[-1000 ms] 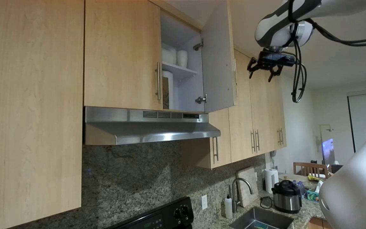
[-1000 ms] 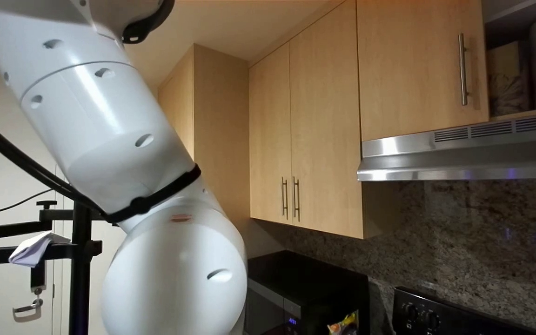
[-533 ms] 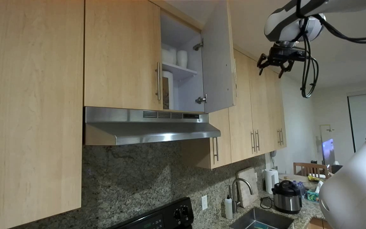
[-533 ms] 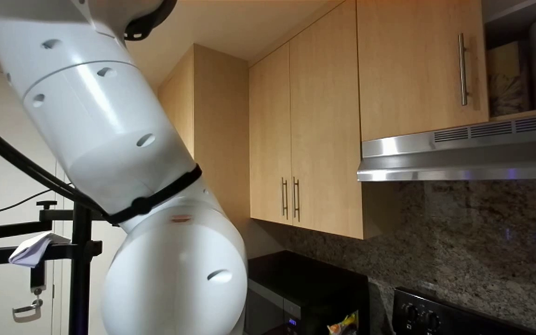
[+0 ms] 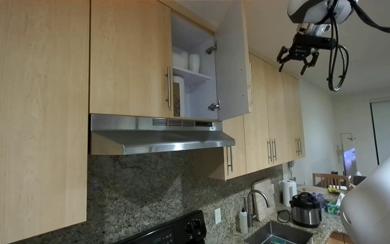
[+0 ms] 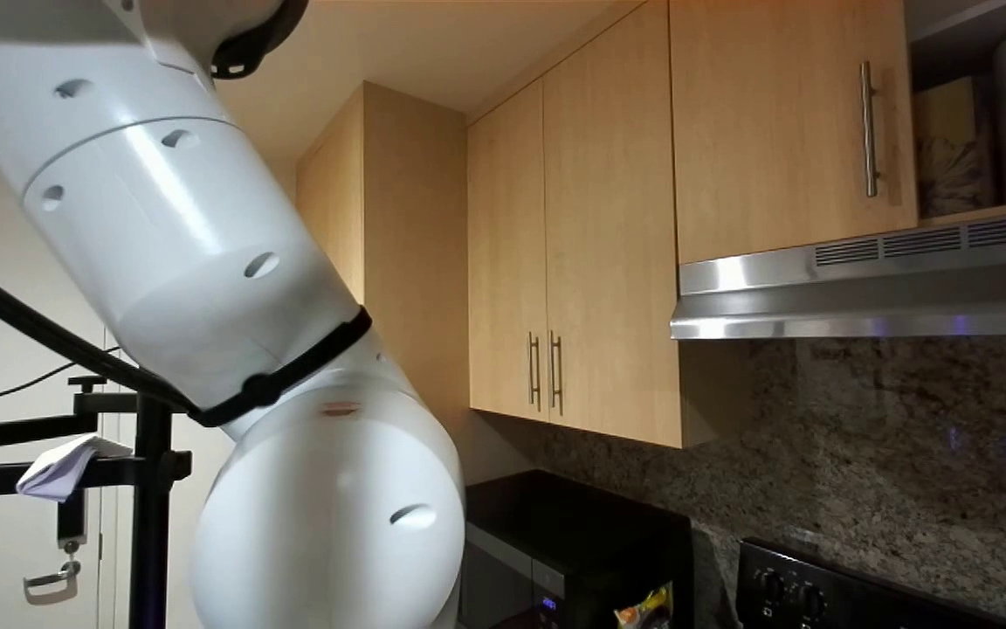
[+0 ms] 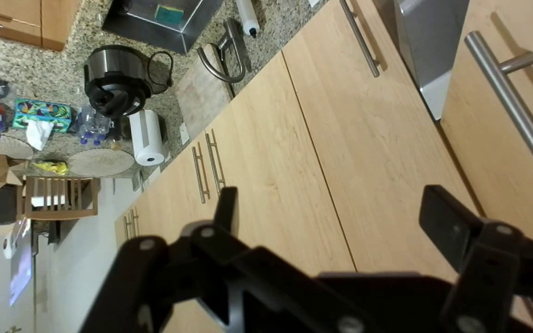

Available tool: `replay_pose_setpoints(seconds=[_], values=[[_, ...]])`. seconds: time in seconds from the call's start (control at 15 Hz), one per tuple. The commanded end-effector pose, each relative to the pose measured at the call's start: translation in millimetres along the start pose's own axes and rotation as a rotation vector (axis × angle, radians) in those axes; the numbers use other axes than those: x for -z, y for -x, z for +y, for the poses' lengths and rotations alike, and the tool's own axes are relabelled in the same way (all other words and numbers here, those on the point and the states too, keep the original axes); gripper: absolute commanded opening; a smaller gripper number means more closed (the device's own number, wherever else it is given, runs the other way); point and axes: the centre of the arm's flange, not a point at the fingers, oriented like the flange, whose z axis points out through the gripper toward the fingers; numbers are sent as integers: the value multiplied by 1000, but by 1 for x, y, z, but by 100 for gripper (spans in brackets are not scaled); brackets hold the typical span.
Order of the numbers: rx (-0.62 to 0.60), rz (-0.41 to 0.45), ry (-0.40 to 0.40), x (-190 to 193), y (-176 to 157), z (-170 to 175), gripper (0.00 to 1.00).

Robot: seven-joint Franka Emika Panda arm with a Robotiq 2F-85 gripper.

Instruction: Open the right door of the cabinet above the stove

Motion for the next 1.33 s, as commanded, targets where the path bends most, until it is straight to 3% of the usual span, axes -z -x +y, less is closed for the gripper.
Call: replay_pose_setpoints(seconds=[0.0,0.27,0.53,1.13,1.27], values=[[95,-27,-33,16,11,-25,100],[195,-10,-72,32,30,-63,100],[353,-55,-110,39,51,-107,100],[667,-152,-172,19,92,-188,100],[678,-144,-171,10,96,-205,100]])
